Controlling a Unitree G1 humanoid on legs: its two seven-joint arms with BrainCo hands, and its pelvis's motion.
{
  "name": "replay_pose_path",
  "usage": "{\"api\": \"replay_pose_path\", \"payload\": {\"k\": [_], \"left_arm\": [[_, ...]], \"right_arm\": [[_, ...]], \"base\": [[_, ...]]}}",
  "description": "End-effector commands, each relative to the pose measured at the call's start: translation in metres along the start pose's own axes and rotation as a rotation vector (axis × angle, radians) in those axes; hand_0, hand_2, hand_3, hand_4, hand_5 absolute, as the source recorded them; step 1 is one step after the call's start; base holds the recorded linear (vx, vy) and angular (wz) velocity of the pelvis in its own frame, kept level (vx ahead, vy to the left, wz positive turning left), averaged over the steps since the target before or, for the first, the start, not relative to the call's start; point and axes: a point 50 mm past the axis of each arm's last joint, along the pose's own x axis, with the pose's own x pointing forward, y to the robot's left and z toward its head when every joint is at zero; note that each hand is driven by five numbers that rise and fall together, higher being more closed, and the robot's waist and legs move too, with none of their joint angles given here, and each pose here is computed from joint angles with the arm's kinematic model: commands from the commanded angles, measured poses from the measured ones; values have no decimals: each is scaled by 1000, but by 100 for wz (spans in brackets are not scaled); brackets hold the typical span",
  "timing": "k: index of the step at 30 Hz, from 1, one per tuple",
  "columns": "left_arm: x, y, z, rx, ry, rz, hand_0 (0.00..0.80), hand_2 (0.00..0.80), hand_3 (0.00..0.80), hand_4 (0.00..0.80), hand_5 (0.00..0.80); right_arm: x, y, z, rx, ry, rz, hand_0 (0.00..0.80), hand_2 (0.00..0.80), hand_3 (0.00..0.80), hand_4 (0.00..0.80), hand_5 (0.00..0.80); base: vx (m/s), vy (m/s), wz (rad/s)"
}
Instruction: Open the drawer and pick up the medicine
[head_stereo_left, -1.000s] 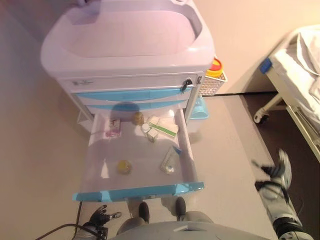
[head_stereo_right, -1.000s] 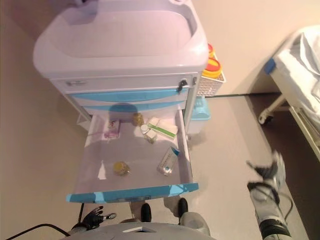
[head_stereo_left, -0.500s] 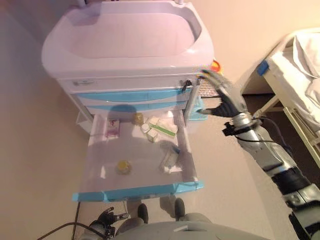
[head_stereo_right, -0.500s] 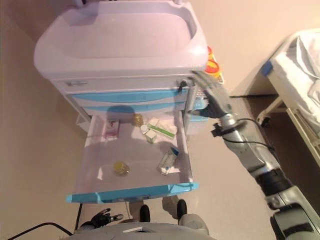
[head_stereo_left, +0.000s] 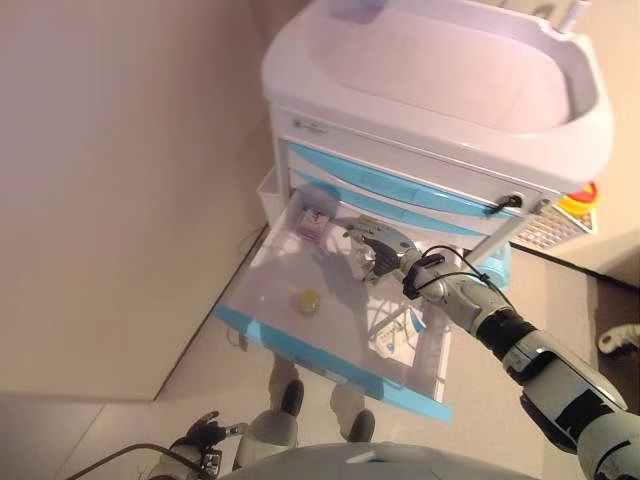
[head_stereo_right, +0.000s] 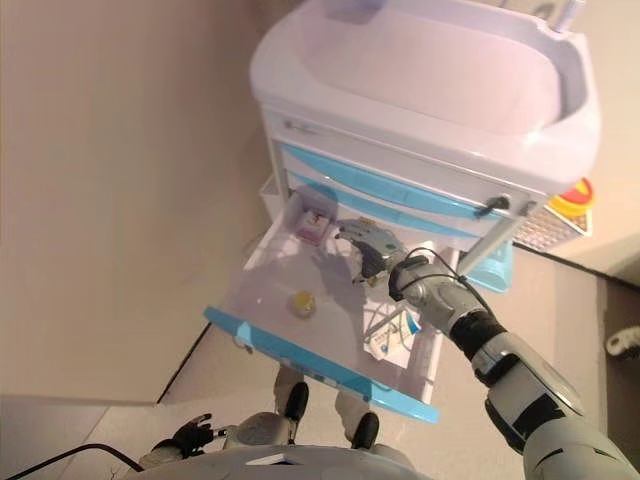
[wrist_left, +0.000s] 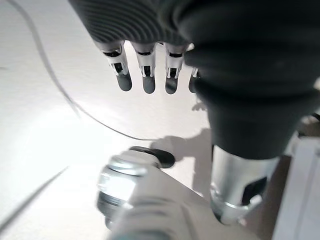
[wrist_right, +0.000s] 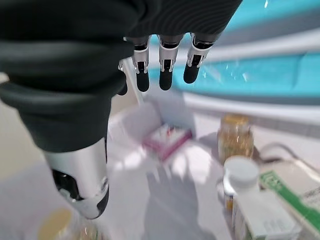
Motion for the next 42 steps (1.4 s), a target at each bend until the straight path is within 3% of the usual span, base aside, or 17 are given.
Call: {"api": "replay_pose_path", "payload": {"k": [1, 16, 26, 42], "left_arm": [[0, 8, -2, 53, -2, 16, 0, 0, 0, 0, 0], [-1, 16, 11, 90, -73, 15, 0, 0, 0, 0, 0], [0, 17, 20, 99, -109, 14, 0, 0, 0, 0, 0], [0, 6, 19, 112, -118, -12, 0, 0, 0, 0, 0]], "right_arm": [[15, -24, 5, -123, -20, -22, 0, 0, 0, 0, 0], [19, 8, 1, -289, 12, 168, 0, 0, 0, 0, 0], [21, 15, 8, -294, -27, 184, 0, 0, 0, 0, 0], [24, 16, 14, -251, -24, 71, 0, 0, 0, 0, 0]], "base": [[11, -17, 40], [8, -16, 18], [7, 6, 9], [-4, 12, 2]]}}
